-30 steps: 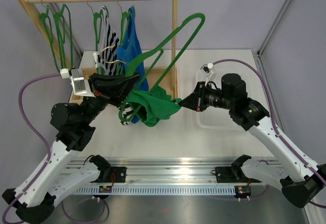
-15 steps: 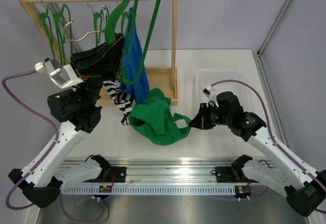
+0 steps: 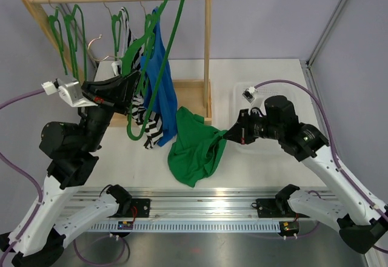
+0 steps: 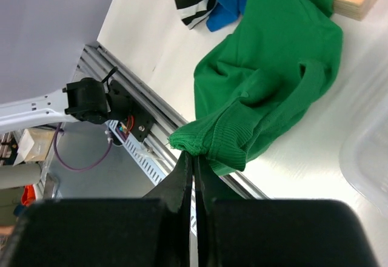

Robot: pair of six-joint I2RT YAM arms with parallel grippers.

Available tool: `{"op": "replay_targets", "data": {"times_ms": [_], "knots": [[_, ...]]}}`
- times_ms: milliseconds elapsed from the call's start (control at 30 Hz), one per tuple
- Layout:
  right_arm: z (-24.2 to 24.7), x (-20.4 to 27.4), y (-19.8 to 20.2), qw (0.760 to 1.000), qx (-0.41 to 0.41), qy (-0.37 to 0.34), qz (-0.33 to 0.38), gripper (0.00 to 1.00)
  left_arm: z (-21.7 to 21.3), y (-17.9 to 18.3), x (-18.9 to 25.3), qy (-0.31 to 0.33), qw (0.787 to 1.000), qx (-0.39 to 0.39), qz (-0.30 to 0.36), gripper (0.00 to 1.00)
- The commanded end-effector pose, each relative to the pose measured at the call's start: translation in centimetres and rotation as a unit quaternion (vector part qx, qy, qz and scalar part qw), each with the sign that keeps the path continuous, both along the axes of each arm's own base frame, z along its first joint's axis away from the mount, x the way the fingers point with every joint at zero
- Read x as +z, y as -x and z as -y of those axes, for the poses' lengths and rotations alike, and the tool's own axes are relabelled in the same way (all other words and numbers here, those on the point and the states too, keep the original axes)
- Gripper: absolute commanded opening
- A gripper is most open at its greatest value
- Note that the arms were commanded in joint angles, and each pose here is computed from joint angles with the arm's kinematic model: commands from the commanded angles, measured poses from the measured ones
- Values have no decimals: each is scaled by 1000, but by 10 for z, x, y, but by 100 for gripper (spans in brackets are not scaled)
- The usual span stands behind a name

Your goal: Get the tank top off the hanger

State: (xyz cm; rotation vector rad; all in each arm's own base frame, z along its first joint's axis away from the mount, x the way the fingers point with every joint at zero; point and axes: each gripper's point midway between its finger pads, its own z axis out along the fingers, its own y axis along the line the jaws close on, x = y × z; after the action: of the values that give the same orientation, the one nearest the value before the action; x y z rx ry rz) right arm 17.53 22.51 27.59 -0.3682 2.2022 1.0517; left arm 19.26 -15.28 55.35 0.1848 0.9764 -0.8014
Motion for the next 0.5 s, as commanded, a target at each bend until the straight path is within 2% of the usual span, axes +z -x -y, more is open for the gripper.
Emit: {"op": "replay_targets", "data": {"times_ms": [0, 33, 67, 167, 200, 300, 433, 467], "knots": [[-25, 16, -1, 998, 54, -16, 12, 0, -8, -30, -62, -40, 989, 59, -132, 0], [-30, 12, -2, 998, 59, -12, 8, 0, -6, -35, -65, -44, 987, 63, -144, 0], [-36, 6, -4, 998, 59, -3, 7, 13, -4, -39, -74, -60, 982, 66, -166, 0], [-36, -20, -26, 998, 14, 53, -9, 84, 4, -55, -84, -88, 970, 77, -213, 0], [-32, -24, -30, 998, -4, 62, -7, 99, 5, -59, -85, -94, 967, 80, -223, 0], [-18, -22, -41, 996, -49, 73, 19, 100, 6, -68, -82, -97, 960, 97, -243, 0], [-13, -25, -39, 995, -51, 83, 20, 100, 17, -86, -63, -114, 956, 114, -243, 0], [-11, -27, -39, 994, -55, 88, 18, 100, 27, -107, -81, -149, 940, 136, -276, 0]]}}
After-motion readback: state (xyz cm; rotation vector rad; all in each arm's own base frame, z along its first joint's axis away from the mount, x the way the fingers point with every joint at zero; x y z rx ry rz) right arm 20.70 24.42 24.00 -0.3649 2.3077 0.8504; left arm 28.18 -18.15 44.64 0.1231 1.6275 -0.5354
